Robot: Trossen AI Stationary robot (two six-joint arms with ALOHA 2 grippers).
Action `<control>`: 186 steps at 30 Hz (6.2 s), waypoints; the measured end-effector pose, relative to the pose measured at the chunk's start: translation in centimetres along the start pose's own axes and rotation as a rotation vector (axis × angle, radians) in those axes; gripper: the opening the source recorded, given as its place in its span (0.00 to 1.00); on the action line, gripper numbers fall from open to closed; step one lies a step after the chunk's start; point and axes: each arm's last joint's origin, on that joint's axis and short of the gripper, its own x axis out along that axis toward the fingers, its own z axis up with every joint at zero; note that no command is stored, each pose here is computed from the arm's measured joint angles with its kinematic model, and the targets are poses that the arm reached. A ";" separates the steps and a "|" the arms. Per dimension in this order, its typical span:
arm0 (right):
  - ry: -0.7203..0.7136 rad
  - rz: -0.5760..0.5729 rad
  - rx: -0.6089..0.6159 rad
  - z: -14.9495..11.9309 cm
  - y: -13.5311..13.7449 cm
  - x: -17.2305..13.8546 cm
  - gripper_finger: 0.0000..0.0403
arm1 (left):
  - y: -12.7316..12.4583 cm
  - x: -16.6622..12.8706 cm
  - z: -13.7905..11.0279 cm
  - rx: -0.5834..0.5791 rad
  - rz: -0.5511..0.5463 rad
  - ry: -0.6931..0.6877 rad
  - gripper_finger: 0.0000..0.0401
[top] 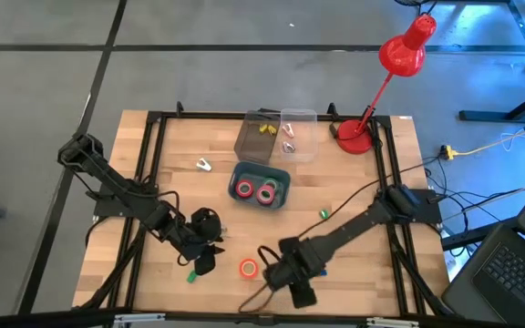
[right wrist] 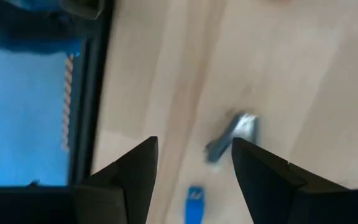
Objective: Pick and place Stapler, Stapler remover, tape
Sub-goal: Put the right black staple remover into the white bin, then put the bottom green stapler into the black bin
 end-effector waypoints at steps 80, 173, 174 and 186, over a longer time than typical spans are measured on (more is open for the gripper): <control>0.145 -0.184 0.110 0.1 -8.7 -6.5 0.14 | 0.1 0.0 0.1 -0.002 0.017 -0.020 0.37; -0.353 -0.491 0.706 -10.7 -12.7 -22.5 0.57 | 2.9 -5.0 -1.7 -0.152 0.020 0.389 0.21; -0.374 -0.503 0.715 -10.6 -12.0 -22.4 0.57 | 2.5 -5.6 -2.3 -0.170 0.040 0.338 0.21; -0.462 -0.498 0.781 -10.6 -8.0 -21.4 0.57 | -1.9 -7.1 -7.7 -0.602 0.023 0.157 0.21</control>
